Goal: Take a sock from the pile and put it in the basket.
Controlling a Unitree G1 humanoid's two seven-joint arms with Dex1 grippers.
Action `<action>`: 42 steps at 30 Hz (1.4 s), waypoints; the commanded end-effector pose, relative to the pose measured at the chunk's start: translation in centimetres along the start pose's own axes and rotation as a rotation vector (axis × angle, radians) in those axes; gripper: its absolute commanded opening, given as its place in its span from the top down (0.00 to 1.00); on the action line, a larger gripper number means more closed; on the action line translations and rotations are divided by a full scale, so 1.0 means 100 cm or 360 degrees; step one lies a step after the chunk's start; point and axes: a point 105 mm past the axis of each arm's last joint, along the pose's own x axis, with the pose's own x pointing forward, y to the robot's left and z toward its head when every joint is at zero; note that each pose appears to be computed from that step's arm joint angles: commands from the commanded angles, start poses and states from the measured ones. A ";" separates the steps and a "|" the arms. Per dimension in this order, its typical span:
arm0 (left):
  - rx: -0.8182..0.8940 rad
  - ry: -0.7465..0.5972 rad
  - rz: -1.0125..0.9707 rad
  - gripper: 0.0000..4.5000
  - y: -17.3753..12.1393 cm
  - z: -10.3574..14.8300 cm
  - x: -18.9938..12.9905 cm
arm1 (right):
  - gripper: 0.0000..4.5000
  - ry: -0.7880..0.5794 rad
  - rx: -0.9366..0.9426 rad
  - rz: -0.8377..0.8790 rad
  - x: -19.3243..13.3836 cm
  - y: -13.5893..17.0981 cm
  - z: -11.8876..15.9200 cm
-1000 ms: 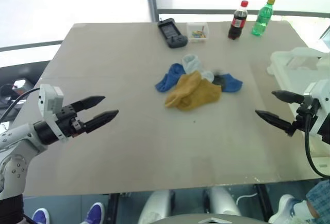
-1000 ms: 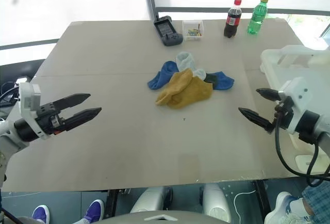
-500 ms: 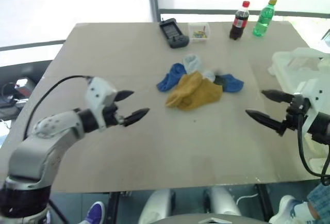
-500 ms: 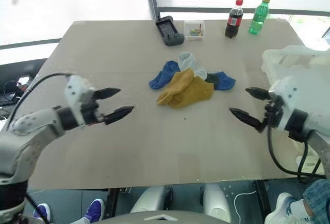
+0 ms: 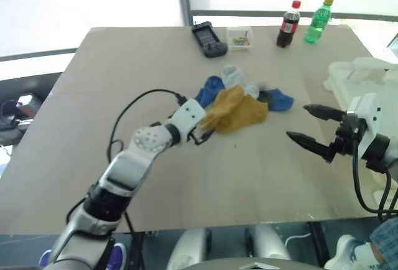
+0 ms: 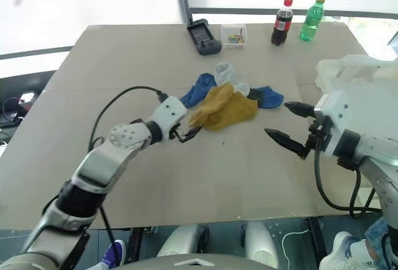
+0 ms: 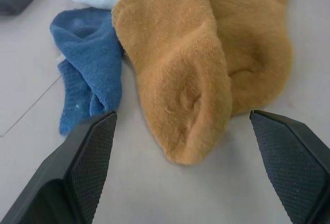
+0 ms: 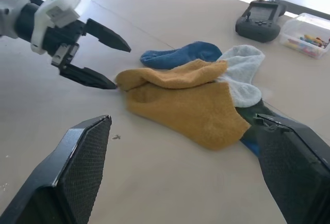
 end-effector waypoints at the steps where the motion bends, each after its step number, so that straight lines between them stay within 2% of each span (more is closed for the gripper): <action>1: 0.0070 -0.0029 0.0094 0.03 0.007 0.011 0.008 | 0.00 -0.0058 -0.0053 -0.0002 0.000 0.005 0.011; 3: 0.0051 -0.0025 0.0147 0.03 0.012 0.013 0.015 | 0.00 -0.0055 -0.0052 -0.0008 -0.001 0.005 0.010; 4: 0.0047 -0.0019 0.0159 0.15 0.013 0.013 0.018 | 0.00 -0.0054 -0.0051 -0.0012 -0.001 0.006 0.009; 5: 0.0056 -0.0016 0.0157 0.18 0.013 0.013 0.020 | 0.00 -0.0054 -0.0050 -0.0018 -0.002 0.006 0.009; 6: 0.0064 -0.0014 0.0168 0.28 0.014 0.013 0.022 | 0.00 -0.0054 -0.0051 -0.0024 -0.002 0.005 0.008; 7: 0.0066 -0.0012 0.0172 0.41 0.015 0.013 0.023 | 0.00 -0.0055 -0.0053 -0.0029 -0.002 0.005 0.008; 8: 0.0067 -0.0012 0.0168 0.44 0.015 0.013 0.024 | 0.00 -0.0055 -0.0054 -0.0031 -0.002 0.005 0.008; 9: 0.0071 -0.0019 0.0171 0.59 0.015 0.014 0.024 | 0.00 -0.0054 -0.0055 -0.0034 -0.002 0.005 0.007; 12: 0.0077 -0.0041 0.0152 0.85 0.014 0.017 0.025 | 0.00 -0.0055 -0.0053 -0.0041 -0.002 0.005 0.006; 13: 0.0081 -0.0052 0.0142 0.96 0.013 0.018 0.024 | 0.00 -0.0055 -0.0054 -0.0042 -0.002 0.005 0.006; 14: 0.0092 -0.0068 0.0131 0.99 0.012 0.020 0.023 | 0.00 -0.0054 -0.0055 -0.0044 -0.002 0.005 0.006; 19: 0.0173 -0.0108 0.0099 0.99 0.011 0.022 0.011 | 0.00 -0.0055 -0.0052 -0.0045 -0.002 0.004 0.005; 25: 0.0281 -0.0155 -0.0047 0.99 0.000 0.020 -0.018 | 0.00 -0.0054 -0.0042 -0.0032 -0.001 0.004 0.003; 33: 0.0416 -0.0167 -0.0362 0.99 -0.019 0.000 -0.061 | 0.00 -0.0052 -0.0022 0.0005 0.002 0.003 -0.001; 37: 0.0597 -0.0197 -0.0559 0.99 -0.030 -0.008 -0.078 | 0.00 -0.0048 -0.0016 0.0028 0.003 0.002 -0.003; 42: 0.0690 -0.0174 -0.0772 0.99 -0.041 -0.023 -0.102 | 0.00 -0.0040 -0.0006 0.0041 0.003 0.002 -0.007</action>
